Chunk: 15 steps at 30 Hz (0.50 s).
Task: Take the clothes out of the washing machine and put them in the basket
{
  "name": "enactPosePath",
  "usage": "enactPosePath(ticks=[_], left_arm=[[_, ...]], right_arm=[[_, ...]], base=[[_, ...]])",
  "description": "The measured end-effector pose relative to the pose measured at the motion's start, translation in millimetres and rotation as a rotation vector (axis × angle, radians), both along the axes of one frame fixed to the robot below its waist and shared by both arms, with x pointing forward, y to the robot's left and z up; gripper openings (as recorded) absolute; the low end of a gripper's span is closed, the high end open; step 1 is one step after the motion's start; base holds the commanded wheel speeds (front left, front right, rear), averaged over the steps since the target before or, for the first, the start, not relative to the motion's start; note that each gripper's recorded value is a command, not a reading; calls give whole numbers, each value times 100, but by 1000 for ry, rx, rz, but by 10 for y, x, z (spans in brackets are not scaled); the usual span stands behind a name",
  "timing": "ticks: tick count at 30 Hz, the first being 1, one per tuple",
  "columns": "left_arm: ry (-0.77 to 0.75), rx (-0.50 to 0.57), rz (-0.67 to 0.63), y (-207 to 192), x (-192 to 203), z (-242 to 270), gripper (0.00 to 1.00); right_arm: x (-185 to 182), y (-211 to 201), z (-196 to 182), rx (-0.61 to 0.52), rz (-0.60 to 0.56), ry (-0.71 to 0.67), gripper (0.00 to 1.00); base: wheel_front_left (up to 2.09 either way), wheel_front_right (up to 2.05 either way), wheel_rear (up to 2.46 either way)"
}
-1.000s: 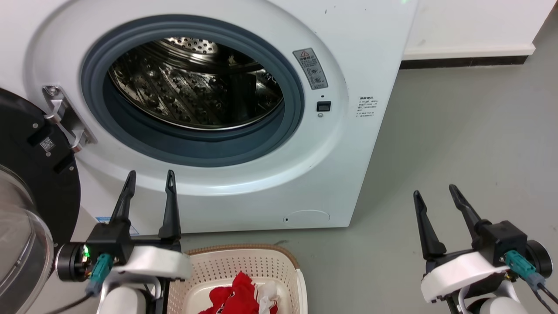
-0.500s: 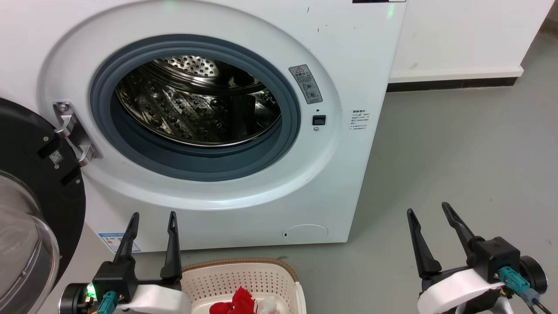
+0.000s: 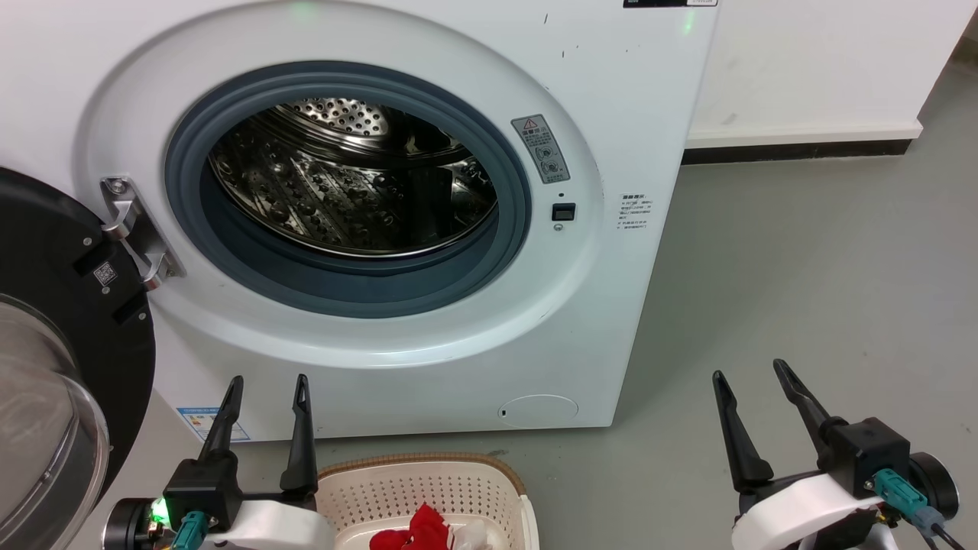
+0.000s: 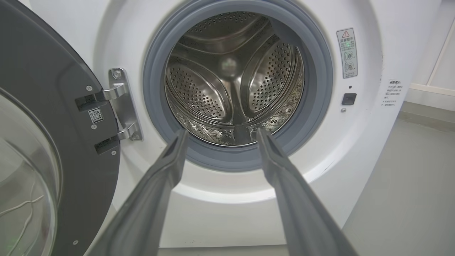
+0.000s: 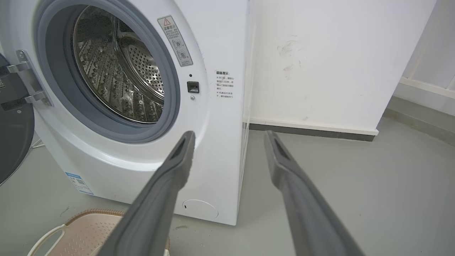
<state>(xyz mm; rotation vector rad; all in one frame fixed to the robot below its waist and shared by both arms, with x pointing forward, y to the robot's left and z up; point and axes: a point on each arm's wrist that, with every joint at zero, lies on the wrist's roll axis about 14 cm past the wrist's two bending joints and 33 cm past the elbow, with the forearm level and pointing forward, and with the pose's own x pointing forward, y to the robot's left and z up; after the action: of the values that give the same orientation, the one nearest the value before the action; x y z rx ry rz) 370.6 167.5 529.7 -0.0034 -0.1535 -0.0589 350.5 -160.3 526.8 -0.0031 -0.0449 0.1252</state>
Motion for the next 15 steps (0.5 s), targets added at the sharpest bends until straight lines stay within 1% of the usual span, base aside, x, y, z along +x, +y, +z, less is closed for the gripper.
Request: enactPosePath(ticks=[9, 10, 14, 15], left_arm=[[4, 5, 5, 17, 6, -11, 100], [3, 6, 4, 19, 6, -10, 0], [51, -7, 5, 13, -28, -153, 0], [66, -23, 11, 31, -27, -183, 0]], right_arm=[[-1, -4, -16, 7, -1, 4, 100], [-1, -3, -17, 8, -1, 3, 0], [-33, 1, -131, 12, 0, 38, 0], [-44, 5, -145, 30, 0, 43, 0]], base=[[0, 0, 0], [0, 0, 0], [0, 0, 0], [0, 0, 0]])
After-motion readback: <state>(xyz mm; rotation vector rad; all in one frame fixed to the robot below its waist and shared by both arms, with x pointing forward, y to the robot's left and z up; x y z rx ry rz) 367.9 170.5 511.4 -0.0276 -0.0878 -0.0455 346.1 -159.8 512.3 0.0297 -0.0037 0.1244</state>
